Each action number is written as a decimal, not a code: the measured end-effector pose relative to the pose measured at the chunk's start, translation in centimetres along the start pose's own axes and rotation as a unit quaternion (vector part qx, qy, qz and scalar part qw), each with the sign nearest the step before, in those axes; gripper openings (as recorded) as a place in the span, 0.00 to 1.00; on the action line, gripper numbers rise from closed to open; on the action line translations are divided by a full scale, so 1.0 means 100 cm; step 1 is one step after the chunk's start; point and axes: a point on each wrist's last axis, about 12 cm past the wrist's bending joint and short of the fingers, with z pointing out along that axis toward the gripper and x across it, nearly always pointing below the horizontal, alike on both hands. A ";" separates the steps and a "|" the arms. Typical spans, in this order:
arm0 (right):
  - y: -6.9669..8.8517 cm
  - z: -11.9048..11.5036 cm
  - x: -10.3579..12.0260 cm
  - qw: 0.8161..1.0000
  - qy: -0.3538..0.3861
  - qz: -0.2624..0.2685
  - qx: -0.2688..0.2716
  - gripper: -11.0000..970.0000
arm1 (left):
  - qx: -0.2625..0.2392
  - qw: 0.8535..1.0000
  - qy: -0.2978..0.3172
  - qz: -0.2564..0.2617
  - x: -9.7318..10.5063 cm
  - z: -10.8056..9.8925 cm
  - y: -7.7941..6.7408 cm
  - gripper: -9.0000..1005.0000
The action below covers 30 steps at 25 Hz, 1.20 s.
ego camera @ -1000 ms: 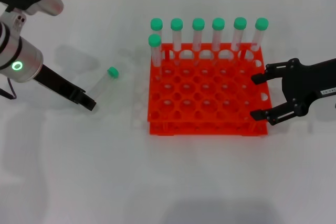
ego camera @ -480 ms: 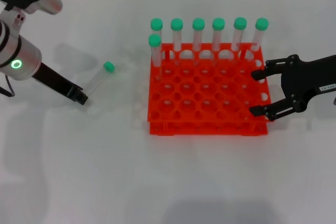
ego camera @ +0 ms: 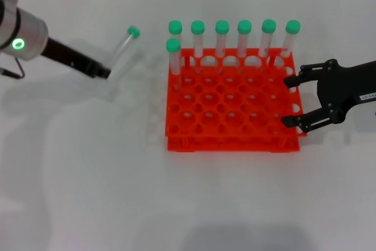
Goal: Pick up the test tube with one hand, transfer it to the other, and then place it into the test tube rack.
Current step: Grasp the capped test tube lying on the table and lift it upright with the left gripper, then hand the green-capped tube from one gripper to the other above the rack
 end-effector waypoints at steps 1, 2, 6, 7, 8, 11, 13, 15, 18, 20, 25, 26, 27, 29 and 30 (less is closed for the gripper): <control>0.000 0.000 0.000 1.000 -0.003 0.001 0.002 0.90 | 0.001 1.000 -0.016 0.008 -0.002 -0.003 0.000 0.20; 0.000 -0.001 0.000 1.000 -0.004 0.001 0.004 0.90 | 0.007 0.999 -0.039 0.018 -0.005 -0.007 -0.001 0.20; 0.000 -0.001 0.000 1.000 -0.011 0.002 0.006 0.90 | 0.030 0.990 -0.126 0.050 -0.014 -0.017 -0.005 0.20; 0.000 -0.001 0.000 1.000 -0.012 0.002 0.006 0.90 | 0.034 0.986 -0.152 0.058 -0.016 -0.020 -0.005 0.20; 0.001 -0.001 0.000 1.000 -0.014 0.003 0.007 0.90 | 0.040 0.982 -0.175 0.066 -0.018 -0.023 -0.006 0.20; 0.002 0.001 -0.001 1.000 -0.021 0.001 0.008 0.90 | 0.059 0.966 -0.234 0.090 -0.022 -0.030 -0.008 0.21; 0.002 0.002 -0.001 1.000 -0.026 -0.001 0.009 0.90 | 0.075 0.954 -0.273 0.098 -0.024 -0.033 -0.009 0.21; 0.002 0.003 -0.002 0.999 -0.030 -0.004 0.010 0.90 | 0.096 0.943 -0.301 0.104 -0.027 -0.033 -0.011 0.21; 0.002 0.004 -0.004 0.999 -0.037 -0.008 0.011 0.90 | 0.134 0.937 -0.305 0.107 -0.034 -0.023 -0.013 0.21; 0.002 0.004 -0.005 0.999 -0.041 -0.009 0.012 0.90 | 0.161 0.937 -0.291 0.111 -0.039 -0.015 -0.015 0.21; 0.001 0.003 -0.008 0.998 -0.053 -0.014 0.016 0.90 | 0.222 0.924 -0.261 0.171 -0.049 -0.003 -0.036 0.21; 0.001 0.003 -0.008 0.998 -0.054 -0.014 0.017 0.90 | 0.231 0.921 -0.252 0.184 -0.050 -0.003 -0.040 0.22; 0.000 0.002 -0.008 0.998 -0.054 -0.015 0.018 0.90 | 0.239 0.920 -0.241 0.195 -0.052 -0.002 -0.044 0.22; 0.000 0.002 -0.008 0.998 -0.054 -0.015 0.018 0.90 | 0.248 0.919 -0.222 0.210 -0.052 0.000 -0.049 0.22; 0.000 0.001 -0.008 0.998 -0.054 -0.014 0.018 0.90 | 0.250 0.919 -0.211 0.217 -0.051 0.002 -0.052 0.22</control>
